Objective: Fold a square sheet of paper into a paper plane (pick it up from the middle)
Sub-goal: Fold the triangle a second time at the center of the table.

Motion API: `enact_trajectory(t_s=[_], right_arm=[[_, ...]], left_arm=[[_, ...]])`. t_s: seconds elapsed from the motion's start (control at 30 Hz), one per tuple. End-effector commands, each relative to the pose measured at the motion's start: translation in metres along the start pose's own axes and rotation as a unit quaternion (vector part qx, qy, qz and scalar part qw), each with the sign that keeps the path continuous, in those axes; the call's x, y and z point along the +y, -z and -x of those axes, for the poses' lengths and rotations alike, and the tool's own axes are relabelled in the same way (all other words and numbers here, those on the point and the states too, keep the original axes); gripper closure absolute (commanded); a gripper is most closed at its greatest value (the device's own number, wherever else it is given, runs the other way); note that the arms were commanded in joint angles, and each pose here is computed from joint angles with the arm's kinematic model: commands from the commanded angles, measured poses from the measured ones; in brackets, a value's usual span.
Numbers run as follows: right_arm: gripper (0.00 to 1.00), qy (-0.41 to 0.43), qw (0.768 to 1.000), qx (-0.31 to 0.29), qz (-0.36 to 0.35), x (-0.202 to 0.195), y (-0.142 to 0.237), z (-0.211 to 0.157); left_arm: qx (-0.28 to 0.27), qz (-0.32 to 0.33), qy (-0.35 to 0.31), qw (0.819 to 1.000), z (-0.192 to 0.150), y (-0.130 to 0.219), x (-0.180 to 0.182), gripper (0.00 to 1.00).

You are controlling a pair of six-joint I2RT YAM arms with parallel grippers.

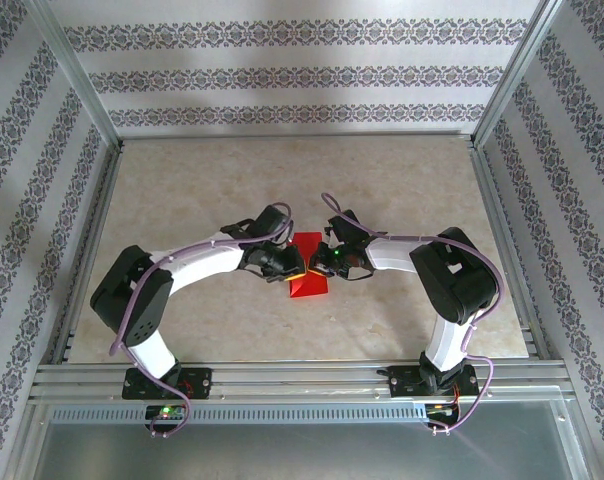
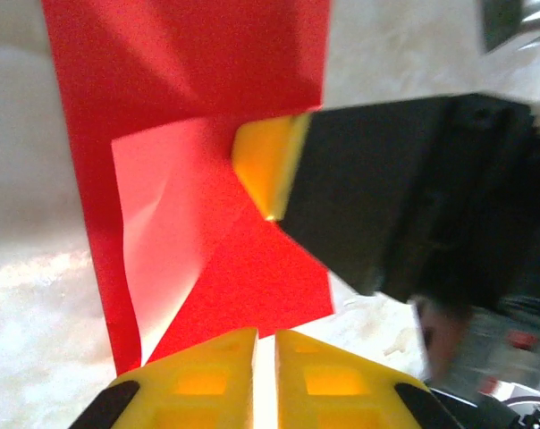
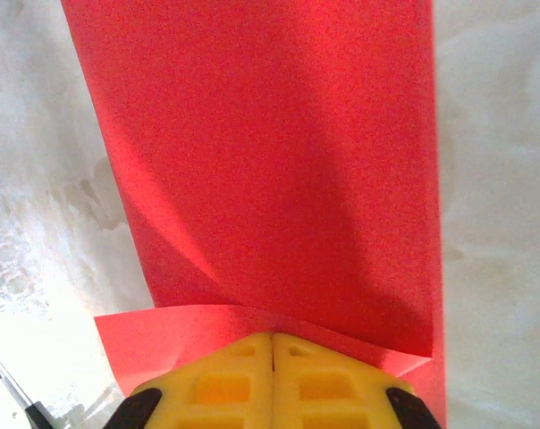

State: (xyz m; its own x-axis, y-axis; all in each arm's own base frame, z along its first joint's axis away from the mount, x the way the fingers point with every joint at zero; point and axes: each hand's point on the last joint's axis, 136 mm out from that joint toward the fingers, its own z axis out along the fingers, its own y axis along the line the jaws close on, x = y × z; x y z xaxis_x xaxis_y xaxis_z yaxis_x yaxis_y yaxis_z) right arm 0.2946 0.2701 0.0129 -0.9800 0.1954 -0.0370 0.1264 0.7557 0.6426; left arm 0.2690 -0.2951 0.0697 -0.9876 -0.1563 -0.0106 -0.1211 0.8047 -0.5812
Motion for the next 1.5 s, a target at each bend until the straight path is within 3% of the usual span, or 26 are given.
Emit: enact_trajectory(t_s=[0.0, 0.33, 0.9, 1.47], right_arm=[[0.98, -0.048, 0.993, 0.028, -0.100, -0.061, -0.013, -0.022], [0.98, -0.052, 0.992, 0.032, -0.108, -0.066, -0.014, -0.024], [0.98, -0.053, 0.991, 0.040, -0.119, -0.071, -0.016, -0.026], [0.98, -0.060, 0.985, 0.050, -0.153, -0.085, -0.015, -0.031]], left_arm=[[0.017, -0.001, 0.017, 1.000, -0.010, -0.018, 0.001, 0.89], [0.033, 0.031, 0.025, 0.999, -0.017, -0.039, 0.020, 0.89], [0.035, 0.066, 0.035, 0.997, -0.025, -0.047, 0.048, 0.90], [0.042, 0.033, 0.049, 0.997, -0.038, -0.038, 0.071, 0.90]])
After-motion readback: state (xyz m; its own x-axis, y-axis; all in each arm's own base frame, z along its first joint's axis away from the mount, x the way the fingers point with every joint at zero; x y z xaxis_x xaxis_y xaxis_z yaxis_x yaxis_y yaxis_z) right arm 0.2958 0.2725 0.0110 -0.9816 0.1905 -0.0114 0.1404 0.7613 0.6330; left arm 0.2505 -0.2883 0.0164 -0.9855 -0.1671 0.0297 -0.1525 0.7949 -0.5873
